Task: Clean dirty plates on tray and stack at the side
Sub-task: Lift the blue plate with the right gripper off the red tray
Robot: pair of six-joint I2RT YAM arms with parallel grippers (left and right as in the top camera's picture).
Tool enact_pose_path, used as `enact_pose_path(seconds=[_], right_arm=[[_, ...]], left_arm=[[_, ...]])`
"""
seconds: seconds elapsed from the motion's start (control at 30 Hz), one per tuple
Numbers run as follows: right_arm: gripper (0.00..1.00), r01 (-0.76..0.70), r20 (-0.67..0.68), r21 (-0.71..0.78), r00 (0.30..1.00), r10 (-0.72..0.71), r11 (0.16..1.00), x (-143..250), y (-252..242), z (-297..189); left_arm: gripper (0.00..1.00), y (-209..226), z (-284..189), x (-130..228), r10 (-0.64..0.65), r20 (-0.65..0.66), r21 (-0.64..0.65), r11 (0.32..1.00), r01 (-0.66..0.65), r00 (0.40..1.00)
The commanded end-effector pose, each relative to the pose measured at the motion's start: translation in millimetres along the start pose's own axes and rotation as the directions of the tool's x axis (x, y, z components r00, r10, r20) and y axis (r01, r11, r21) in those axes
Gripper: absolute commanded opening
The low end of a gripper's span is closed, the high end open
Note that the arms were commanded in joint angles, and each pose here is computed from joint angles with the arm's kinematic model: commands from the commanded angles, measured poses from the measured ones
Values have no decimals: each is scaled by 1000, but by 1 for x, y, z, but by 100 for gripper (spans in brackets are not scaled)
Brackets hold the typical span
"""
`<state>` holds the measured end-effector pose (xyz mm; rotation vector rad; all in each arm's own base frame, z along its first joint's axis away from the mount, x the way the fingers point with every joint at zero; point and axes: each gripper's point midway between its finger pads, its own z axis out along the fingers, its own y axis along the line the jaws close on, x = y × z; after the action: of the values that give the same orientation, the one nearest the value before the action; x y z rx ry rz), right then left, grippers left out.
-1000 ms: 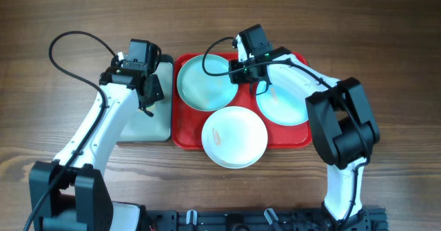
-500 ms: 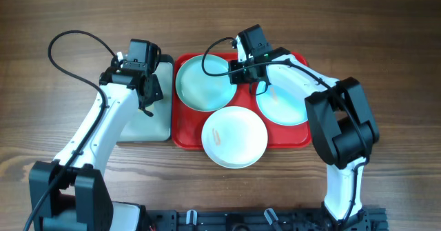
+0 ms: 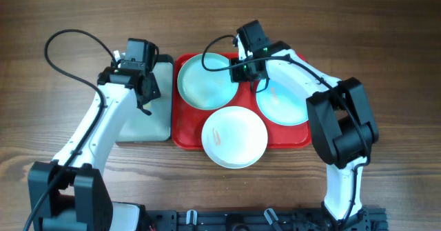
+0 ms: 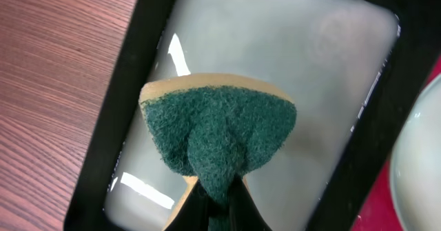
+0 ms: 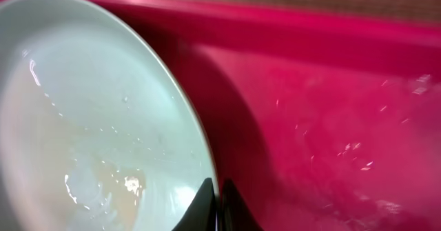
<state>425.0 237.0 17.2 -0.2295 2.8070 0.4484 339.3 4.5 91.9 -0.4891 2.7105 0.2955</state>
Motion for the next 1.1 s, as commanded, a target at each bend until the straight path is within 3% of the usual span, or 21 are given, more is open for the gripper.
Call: enact_pose_path(seconds=[0.0, 0.17, 1.07], right_arm=[[4, 7, 38, 23, 999, -8, 1000, -21, 3, -8], [4, 6, 39, 23, 999, -7, 1000, -22, 4, -9], [4, 8, 53, 61, 999, -12, 998, -25, -2, -10]], left_arm=[[4, 6, 5, -3, -41, -23, 46, 998, 42, 999], [4, -4, 7, -6, -35, -49, 162, 986, 43, 998], [4, -4, 7, -5, -35, -51, 164, 986, 43, 998]])
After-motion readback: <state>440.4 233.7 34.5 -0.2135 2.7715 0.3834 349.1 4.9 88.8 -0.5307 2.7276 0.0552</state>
